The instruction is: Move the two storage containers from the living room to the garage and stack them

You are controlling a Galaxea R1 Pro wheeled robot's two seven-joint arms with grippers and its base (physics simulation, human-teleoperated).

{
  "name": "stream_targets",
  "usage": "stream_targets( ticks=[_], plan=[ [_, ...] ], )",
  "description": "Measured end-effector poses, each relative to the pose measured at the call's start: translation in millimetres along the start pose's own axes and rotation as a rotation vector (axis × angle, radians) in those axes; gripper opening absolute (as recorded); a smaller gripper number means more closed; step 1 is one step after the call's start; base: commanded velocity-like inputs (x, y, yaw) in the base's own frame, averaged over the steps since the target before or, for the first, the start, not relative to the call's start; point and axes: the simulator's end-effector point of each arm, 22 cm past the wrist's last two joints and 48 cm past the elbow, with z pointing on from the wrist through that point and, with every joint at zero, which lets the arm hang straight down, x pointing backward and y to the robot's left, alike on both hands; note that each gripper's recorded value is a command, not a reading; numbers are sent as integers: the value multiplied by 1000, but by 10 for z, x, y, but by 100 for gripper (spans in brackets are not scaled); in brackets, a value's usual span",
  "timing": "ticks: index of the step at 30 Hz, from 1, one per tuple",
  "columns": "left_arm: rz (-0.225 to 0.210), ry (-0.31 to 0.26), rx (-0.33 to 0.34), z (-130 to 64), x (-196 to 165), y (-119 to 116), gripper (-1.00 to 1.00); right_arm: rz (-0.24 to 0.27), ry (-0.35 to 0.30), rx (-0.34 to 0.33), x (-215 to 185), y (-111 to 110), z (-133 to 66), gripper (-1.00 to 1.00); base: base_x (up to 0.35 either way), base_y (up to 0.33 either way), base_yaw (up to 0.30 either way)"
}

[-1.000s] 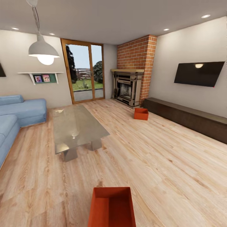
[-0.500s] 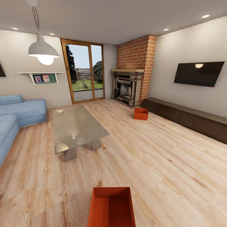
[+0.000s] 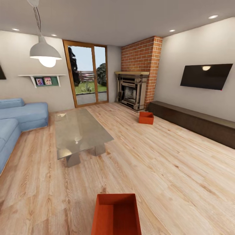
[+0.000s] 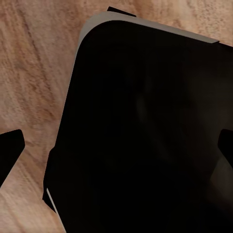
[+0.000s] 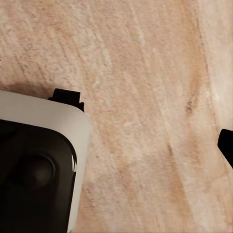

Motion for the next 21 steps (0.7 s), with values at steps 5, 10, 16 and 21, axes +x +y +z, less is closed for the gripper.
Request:
stream_targets(
  ticks=[5, 10, 16, 21],
  plan=[
    [0, 5, -2, 0, 19, 6, 100, 1, 7, -2, 24, 11, 1, 100, 0, 1, 0],
    [0, 13, -4, -1, 48, 15, 100, 2, 16, -3, 57, 17, 4, 100, 0, 0, 0],
    [1, 22, -7, -2, 85, 25, 100, 11, 27, -3, 97, 24, 6, 100, 0, 0, 0],
    [1, 30, -9, -4, 114, 35, 100, 16, 36, -5, 129, 35, 8, 100, 0, 0, 0]
  ],
)
